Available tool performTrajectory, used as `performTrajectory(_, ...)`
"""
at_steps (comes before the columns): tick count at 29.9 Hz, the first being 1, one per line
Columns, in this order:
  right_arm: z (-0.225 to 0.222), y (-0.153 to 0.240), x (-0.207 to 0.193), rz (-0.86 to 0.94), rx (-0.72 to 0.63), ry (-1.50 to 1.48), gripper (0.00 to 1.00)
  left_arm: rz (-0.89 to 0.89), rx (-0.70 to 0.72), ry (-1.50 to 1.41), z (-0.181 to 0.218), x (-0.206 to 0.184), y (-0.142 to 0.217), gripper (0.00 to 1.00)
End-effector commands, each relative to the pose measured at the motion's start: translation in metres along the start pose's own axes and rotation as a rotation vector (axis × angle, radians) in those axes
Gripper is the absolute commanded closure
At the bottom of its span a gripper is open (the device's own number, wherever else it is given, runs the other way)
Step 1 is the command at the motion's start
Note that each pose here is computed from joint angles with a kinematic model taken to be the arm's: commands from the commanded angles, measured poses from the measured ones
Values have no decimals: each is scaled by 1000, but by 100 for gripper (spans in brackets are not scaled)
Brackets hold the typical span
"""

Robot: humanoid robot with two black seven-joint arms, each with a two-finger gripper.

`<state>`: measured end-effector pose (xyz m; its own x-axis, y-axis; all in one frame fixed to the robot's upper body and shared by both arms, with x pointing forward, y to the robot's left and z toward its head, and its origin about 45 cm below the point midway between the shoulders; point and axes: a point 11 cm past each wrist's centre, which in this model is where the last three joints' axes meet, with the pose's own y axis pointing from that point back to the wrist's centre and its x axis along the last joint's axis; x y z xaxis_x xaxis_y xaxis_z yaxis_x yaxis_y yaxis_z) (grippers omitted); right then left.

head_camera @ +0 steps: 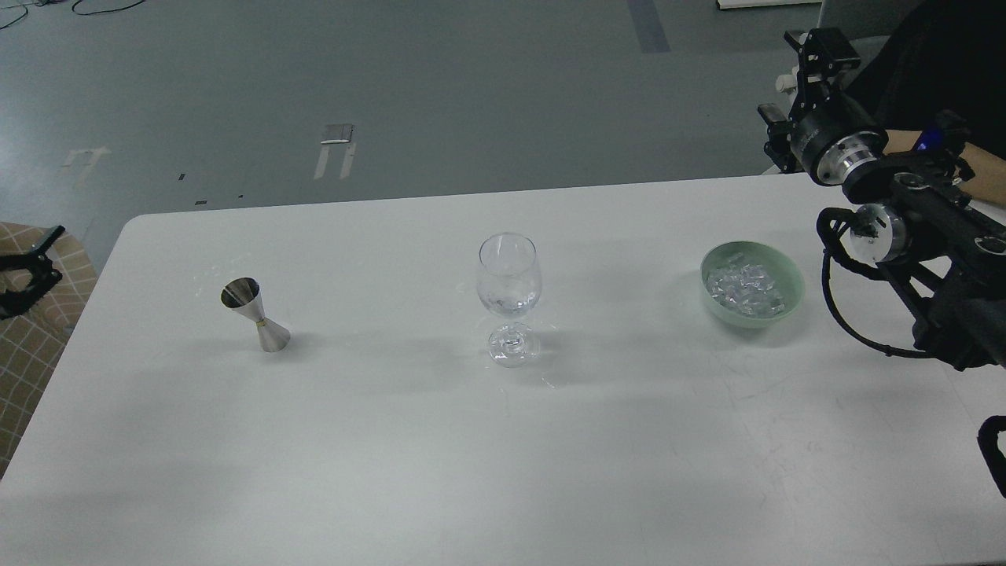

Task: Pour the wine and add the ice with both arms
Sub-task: 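Move the right gripper down toward the green ice bowl, then grasp ice cubes from the bowl with the right gripper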

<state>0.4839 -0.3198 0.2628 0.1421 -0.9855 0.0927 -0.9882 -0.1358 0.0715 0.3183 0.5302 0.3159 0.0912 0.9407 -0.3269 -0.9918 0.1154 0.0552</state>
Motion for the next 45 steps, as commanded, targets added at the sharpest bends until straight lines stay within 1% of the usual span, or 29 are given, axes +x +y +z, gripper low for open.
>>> performTrajectory(1, -8, 16, 12, -59, -2, 225, 0, -16, -8, -96, 19, -11, -24, 2)
performTrajectory(3, -10, 23, 15, -84, -3, 306, 0, -44, 2, -133, 21, -24, -37, 2)
performTrajectory(5, -13, 37, 24, -132, -12, 484, 0, -122, 39, -218, 18, -57, -70, 2)
performTrajectory(7, -13, 48, 30, -166, -19, 620, 0, -171, 74, -280, 11, -81, -94, 2)
performTrajectory(10, -12, 63, 39, -208, -30, 809, 0, -177, 115, -366, 7, -94, -116, 2)
performTrajectory(13, -3, 80, 46, -265, -54, 986, 0, -181, 110, -448, 11, -106, -137, 2)
performTrajectory(15, 2, 85, 46, -291, -63, 1041, 0, -191, 107, -470, 12, -114, -146, 2)
performTrajectory(17, 19, 96, 41, -350, -75, 1150, 0, -185, 131, -495, 6, -120, -160, 2)
performTrajectory(20, 45, 108, 38, -430, -95, 1303, 0, -147, 113, -499, -5, -126, -171, 2)
performTrajectory(21, 45, 108, 38, -430, -95, 1304, 0, -146, 113, -499, -5, -126, -171, 2)
performTrajectory(22, 59, 115, 38, -461, -111, 1350, 0, -117, 91, -500, -9, -127, -174, 2)
performTrajectory(25, 86, 127, 38, -476, -139, 1363, 0, -70, 43, -482, -22, -136, -183, 2)
performTrajectory(31, 107, 124, 25, -473, -138, 1335, 0, -36, -28, -428, -29, -149, -190, 2)
performTrajectory(35, 115, 124, 26, -457, -146, 1331, 0, -39, -30, -426, -30, -150, -191, 2)
performTrajectory(38, 123, 117, 21, -422, -140, 1322, 1, -47, -30, -424, -31, -153, -190, 2)
performTrajectory(42, 128, 113, 18, -427, -141, 1333, 11, -49, -32, -427, -29, -152, -190, 2)
performTrajectory(45, 134, 111, 9, -435, -140, 1319, 22, -52, -31, -427, -30, -153, -190, 2)
